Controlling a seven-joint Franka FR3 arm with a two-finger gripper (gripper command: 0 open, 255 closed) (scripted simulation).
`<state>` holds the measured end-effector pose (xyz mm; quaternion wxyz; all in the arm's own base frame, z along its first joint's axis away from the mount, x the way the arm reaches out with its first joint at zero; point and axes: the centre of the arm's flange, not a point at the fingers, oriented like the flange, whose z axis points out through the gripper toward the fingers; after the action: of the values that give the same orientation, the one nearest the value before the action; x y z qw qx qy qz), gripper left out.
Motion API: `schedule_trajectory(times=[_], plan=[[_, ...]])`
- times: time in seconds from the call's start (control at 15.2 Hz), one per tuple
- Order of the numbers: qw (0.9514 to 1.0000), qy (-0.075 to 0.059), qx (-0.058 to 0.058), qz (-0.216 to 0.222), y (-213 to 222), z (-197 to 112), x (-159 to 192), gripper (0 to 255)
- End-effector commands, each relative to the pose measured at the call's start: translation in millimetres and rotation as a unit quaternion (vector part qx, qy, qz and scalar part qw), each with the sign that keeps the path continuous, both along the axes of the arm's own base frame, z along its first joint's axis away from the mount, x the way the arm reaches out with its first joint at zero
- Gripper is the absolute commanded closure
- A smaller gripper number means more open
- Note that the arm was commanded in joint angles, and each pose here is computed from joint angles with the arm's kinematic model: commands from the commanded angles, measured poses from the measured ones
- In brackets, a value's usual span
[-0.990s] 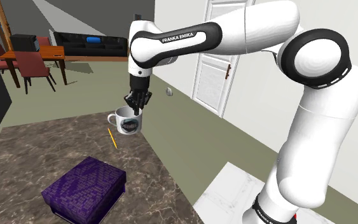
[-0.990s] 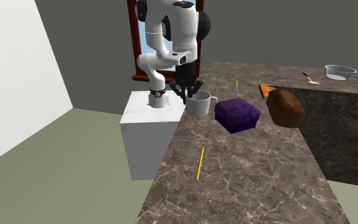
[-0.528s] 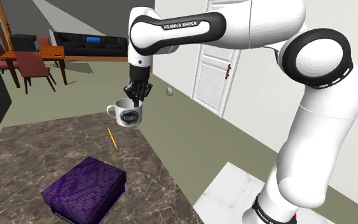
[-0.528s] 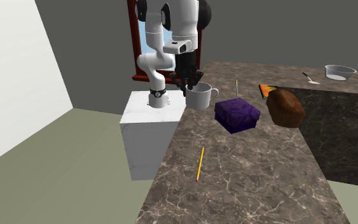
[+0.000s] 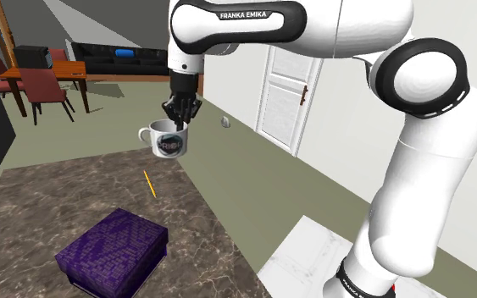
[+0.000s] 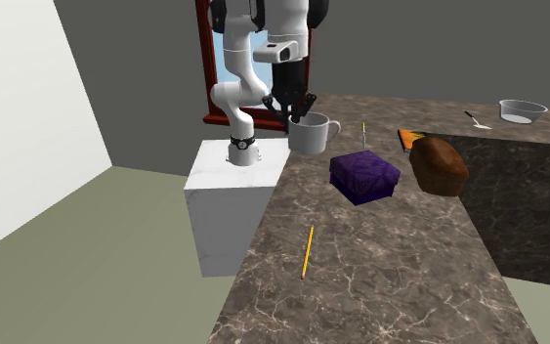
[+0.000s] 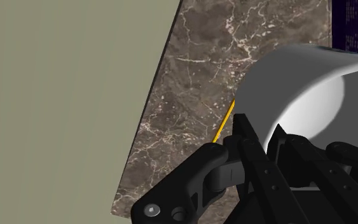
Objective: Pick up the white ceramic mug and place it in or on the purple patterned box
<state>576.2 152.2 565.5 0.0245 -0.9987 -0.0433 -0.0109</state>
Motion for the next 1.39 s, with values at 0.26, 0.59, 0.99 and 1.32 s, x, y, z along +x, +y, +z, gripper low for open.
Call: schedule_trajectory(times=[0.26,0.59,0.99,1.32], plan=[[1.0000,0.000,0.000,0.000,66.1,10.5,-29.2,255],[1.0000,0.000,0.000,0.000,126.8,16.9,-54.3,255],[1.0000,0.000,0.000,0.000,199.7,24.5,-84.4,255],[1.0000,0.000,0.000,0.000,206.9,4.1,-87.4,255]])
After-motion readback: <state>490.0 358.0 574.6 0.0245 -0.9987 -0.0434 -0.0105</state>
